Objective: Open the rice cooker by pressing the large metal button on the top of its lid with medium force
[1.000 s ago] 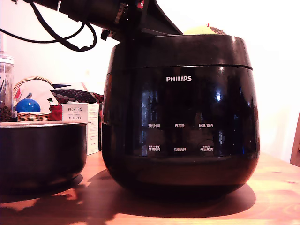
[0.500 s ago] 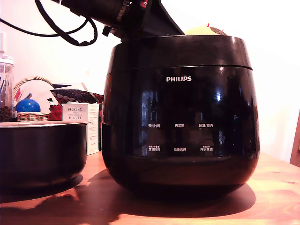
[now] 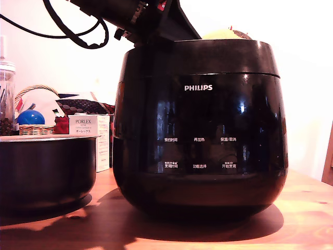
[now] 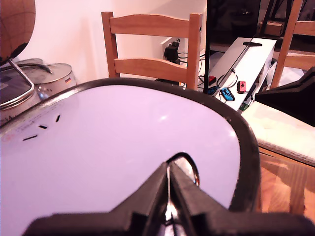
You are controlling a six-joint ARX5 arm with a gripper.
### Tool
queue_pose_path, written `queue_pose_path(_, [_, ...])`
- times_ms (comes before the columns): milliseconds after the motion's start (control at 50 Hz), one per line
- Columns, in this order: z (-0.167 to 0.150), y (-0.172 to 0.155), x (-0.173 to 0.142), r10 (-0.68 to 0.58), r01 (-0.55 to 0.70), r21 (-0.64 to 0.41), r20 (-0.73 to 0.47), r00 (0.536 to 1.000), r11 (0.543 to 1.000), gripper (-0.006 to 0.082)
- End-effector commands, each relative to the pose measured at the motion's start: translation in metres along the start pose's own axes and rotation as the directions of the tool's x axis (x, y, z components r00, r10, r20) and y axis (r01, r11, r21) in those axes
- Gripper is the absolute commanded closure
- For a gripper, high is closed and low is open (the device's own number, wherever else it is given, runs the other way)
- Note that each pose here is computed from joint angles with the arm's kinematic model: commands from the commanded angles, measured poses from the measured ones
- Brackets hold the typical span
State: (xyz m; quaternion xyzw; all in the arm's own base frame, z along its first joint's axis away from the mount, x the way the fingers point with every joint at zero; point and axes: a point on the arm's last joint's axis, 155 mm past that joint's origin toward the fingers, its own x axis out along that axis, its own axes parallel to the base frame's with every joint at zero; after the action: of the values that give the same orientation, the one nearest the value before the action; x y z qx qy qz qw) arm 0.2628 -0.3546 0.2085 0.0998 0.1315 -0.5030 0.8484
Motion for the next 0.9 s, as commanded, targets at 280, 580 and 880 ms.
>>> queue_pose_path(280, [-0.055, -0.003, 0.013, -0.015, 0.008, -0.078, -0.088, 0.996, 0.997, 0.0791])
queue_pose_path(580, [0.014, 0.003, 0.0, 0.021, -0.001, -0.128, 0.154, 0.988, 0.992, 0.0791])
queue_pose_path(880, [0.041, 0.016, -0.019, 0.101, -0.073, -0.127, 0.23, 0.968, 0.989, 0.0791])
